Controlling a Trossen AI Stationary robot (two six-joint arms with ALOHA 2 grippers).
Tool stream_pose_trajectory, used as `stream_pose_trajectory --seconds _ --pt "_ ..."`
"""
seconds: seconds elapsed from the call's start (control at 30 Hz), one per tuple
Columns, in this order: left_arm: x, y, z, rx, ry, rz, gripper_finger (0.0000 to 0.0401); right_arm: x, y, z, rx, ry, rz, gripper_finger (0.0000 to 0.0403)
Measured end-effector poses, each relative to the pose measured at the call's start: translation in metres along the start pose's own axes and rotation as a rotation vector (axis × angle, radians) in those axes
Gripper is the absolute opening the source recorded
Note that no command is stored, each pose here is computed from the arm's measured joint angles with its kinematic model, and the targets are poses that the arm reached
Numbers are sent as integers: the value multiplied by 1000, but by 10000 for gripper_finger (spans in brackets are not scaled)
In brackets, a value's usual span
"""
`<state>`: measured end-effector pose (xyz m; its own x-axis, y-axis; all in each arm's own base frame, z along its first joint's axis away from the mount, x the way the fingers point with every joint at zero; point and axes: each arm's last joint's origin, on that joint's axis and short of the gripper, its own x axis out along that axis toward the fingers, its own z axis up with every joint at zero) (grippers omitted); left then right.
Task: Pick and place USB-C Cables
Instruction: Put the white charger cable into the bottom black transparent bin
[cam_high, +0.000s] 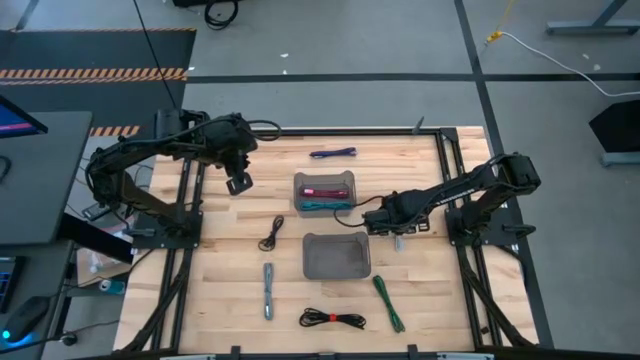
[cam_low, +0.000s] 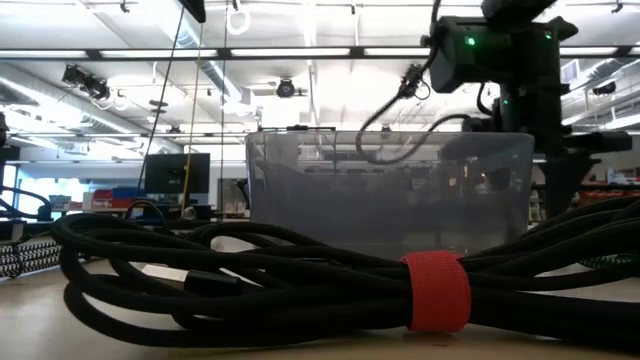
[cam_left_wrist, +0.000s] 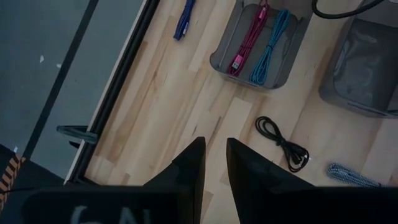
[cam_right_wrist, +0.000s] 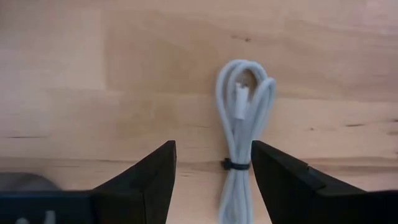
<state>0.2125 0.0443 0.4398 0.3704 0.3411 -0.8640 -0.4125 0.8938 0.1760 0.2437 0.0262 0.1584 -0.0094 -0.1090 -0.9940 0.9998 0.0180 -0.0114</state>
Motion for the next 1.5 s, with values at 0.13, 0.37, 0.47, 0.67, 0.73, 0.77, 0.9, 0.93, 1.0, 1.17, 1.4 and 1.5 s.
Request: stream_pose_trajectory --seconds 0.13,0.37,0.47,0.67,0.73,0.77,0.9,0.93,1.0,1.17,1.4,1.5 --pt "0 0 0 -6 0 0 73 10 -7 -5 17 46 -20 215" --pt "0 0 0 -18 -1 0 73 24 -12 -12 86 51 42 214" --pt "0 0 0 -19 -1 0 73 25 -14 -13 79 54 34 203" --pt "0 0 1 -27 -6 -1 73 25 -15 -14 21 69 23 131" --pt "0 0 1 -28 -7 -1 73 25 -15 -14 8 70 22 94" --pt "0 0 1 -29 -7 -1 73 25 -15 -14 2 70 19 76" --pt "0 0 1 -41 -8 -2 73 25 -16 -13 -39 73 19 33" --pt "0 0 1 -43 -8 -1 73 24 -17 -13 -47 73 23 33" --pt "0 0 1 -42 -7 -1 73 21 -18 -13 -61 73 31 33" --pt "0 0 1 -38 -8 -1 73 -2 -16 -10 -126 69 122 33" --pt "0 -1 3 8 -26 -27 73 -78 -6 2 -266 -129 440 33" --pt "0 -4 8 54 -75 -123 73 -117 -5 8 -363 -252 605 33"
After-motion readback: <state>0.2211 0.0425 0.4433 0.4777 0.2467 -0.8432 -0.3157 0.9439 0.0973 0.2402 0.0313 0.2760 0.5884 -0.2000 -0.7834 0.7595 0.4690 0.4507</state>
